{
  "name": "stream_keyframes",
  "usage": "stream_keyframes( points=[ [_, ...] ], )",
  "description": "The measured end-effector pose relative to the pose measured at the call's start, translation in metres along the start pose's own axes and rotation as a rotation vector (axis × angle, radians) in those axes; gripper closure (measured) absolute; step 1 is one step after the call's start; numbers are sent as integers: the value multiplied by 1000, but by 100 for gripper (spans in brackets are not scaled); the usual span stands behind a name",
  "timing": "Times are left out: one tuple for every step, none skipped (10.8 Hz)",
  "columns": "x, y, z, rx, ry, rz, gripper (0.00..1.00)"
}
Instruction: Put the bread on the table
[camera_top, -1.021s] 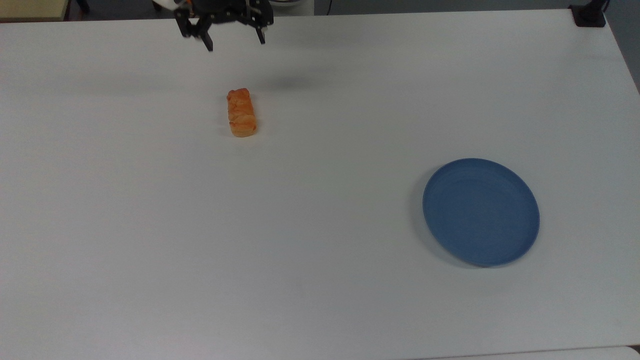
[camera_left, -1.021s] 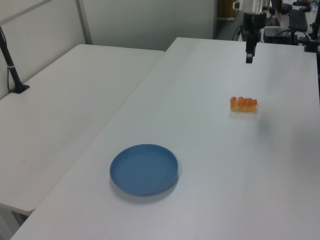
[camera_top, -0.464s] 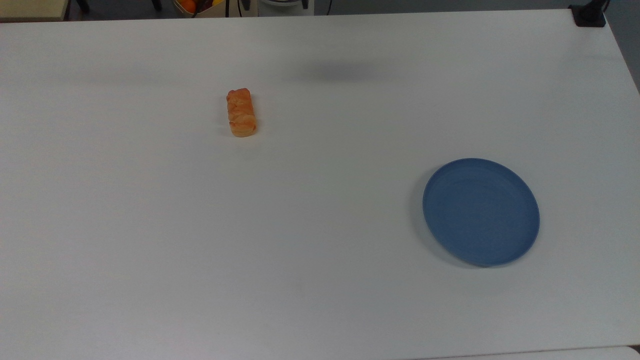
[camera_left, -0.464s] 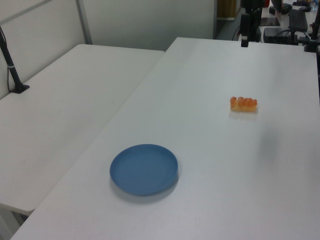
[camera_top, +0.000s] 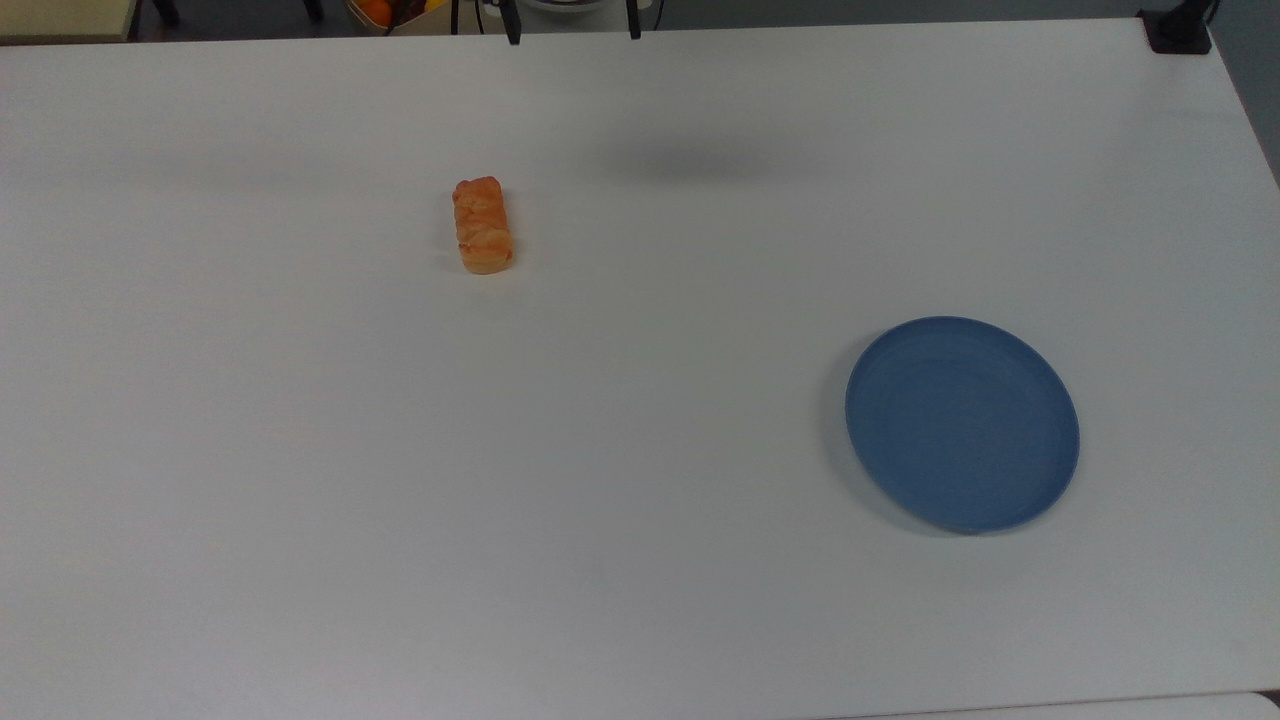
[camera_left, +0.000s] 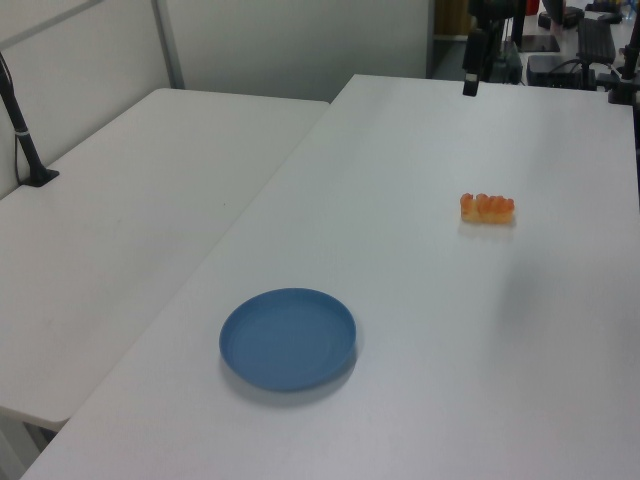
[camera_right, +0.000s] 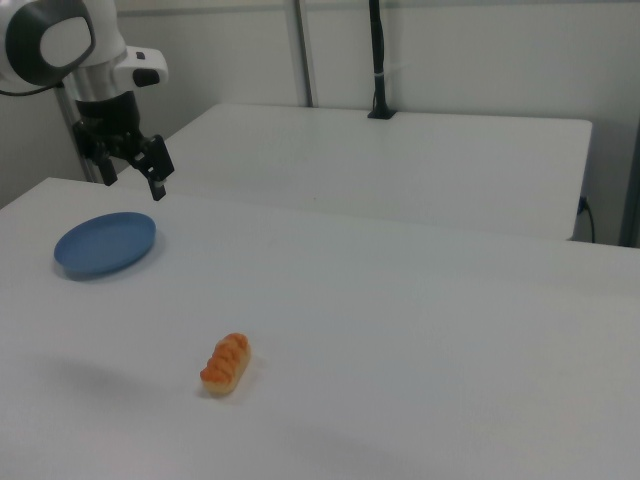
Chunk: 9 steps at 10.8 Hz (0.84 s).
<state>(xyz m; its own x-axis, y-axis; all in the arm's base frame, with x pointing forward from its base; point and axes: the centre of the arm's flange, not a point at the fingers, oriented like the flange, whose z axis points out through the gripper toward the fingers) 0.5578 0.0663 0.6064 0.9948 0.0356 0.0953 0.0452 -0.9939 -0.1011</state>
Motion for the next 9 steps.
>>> stream_keyframes(
  points=[
    [3,3,2,-5,10,-43,0],
    [4,8,4,-6,8,-69,0],
    [5,12,4,-7,7,-68,0],
    [5,17,3,-8,9,-66,0],
    [6,20,3,-9,11,-69,0],
    [6,21,2,-9,11,-72,0],
    [6,20,3,-9,11,-73,0],
    [6,20,3,-9,11,-74,0],
    [6,20,3,-9,10,-74,0]
  ],
)
